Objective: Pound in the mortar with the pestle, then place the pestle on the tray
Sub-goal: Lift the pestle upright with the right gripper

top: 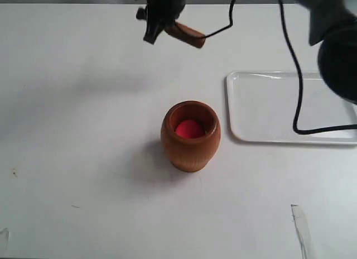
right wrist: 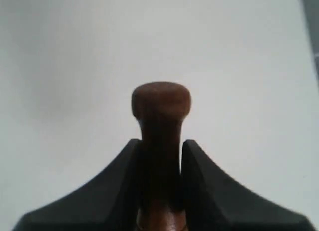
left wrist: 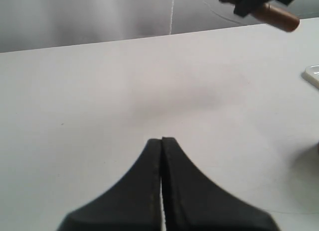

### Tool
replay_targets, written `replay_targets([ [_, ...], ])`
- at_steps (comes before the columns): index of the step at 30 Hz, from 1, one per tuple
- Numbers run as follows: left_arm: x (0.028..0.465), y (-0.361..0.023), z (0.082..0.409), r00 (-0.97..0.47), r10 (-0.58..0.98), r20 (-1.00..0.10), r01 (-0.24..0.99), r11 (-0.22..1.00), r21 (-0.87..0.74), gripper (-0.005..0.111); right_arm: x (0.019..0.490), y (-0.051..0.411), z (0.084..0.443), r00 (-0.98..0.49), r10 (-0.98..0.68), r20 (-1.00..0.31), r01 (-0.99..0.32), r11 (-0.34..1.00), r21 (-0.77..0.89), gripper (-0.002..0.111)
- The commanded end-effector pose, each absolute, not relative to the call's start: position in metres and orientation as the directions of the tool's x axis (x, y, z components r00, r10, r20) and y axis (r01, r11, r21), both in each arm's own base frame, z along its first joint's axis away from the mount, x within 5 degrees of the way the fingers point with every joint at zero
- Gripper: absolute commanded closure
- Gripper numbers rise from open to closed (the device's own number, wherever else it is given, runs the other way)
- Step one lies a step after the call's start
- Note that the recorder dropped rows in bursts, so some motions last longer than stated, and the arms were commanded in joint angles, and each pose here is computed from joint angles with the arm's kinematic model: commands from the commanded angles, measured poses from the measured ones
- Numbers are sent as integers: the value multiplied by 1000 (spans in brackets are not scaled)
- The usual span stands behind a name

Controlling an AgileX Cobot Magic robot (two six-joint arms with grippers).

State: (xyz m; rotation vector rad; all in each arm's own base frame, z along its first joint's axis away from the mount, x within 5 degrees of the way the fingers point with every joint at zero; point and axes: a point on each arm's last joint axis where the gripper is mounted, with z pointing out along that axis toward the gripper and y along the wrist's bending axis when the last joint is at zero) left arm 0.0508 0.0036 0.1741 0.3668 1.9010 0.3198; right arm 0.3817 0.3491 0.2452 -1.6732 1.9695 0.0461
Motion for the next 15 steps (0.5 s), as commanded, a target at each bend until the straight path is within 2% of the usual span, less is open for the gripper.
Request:
replay_targets([
  [1, 51, 3, 174, -328, 390, -861, 103, 920, 378, 107, 370, 343, 302, -99, -813, -574, -897, 322, -302, 108],
  [8, 51, 3, 174, -328, 390, -861, 103, 920, 378, 107, 351, 328, 358, -159, -716, -680, -859, 440, -263, 108],
  [15, 51, 3, 174, -328, 390, -861, 103, 920, 378, 107, 324, 323, 398, -125, -674, -728, -852, 449, -270, 108],
])
